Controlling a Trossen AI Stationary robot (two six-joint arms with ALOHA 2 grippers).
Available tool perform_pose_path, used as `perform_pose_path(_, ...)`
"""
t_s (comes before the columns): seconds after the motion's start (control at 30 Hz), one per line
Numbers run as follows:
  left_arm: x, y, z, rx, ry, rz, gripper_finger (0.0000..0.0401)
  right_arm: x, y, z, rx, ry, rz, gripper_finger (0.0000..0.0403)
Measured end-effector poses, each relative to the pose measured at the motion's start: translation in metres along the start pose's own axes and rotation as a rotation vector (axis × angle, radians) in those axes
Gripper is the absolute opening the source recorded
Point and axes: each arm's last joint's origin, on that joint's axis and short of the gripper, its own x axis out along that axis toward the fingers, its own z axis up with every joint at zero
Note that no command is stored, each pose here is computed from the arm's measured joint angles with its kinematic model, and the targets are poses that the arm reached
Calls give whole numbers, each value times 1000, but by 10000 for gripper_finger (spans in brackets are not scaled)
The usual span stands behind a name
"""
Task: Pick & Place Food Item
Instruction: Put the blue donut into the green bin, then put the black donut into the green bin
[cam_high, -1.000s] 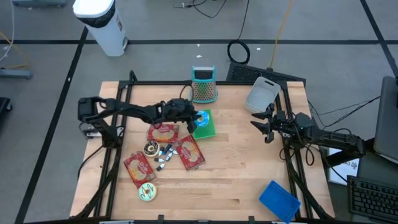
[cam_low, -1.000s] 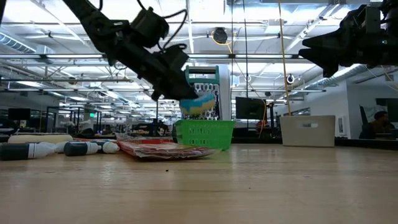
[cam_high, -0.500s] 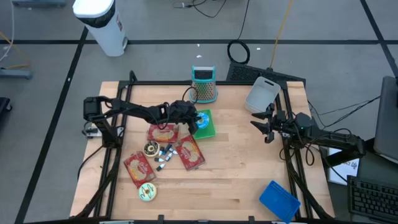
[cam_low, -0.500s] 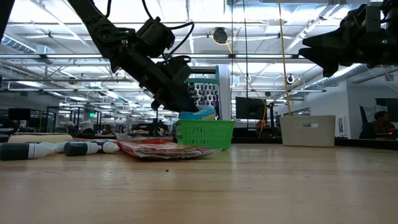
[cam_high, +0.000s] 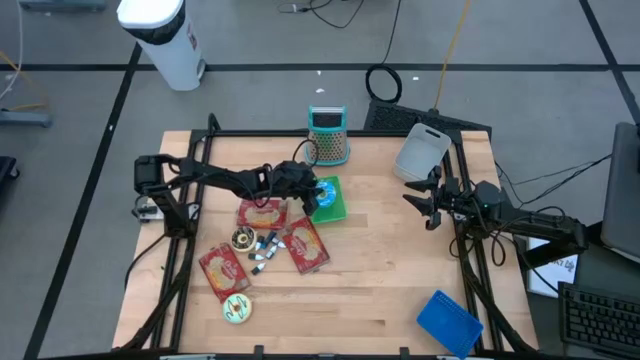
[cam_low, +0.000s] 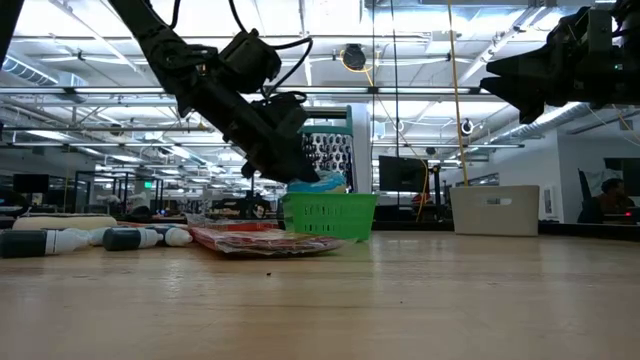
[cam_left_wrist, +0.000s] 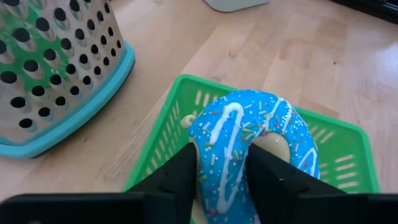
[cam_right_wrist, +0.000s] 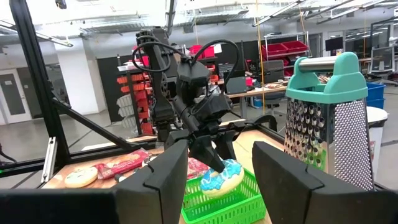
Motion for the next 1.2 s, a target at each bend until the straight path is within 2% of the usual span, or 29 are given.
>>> perform_pose_path(0.13,0,1,0,-1,-2,3,181,0,0,0,0,0,0,171)
perform_pose_path(0.3,0,4,1,-6,-3,11,208,0,0,0,0,0,0,171)
perform_pose_path(0.47,0,7,2,1,-4,19,215,0,0,0,0,1,0,171)
perform_pose_path(0.67,-7,12,8,66,-22,30,216,0,0,0,0,1,0,171)
perform_pose_path(0.8,-26,11,20,127,-37,32,216,0,0,0,0,1,0,171)
perform_pose_path(0.97,-64,4,31,201,-10,22,216,0,0,0,0,1,0,171)
perform_pose_path(1.2,-116,-2,28,178,103,8,216,0,0,0,-27,1,0,171)
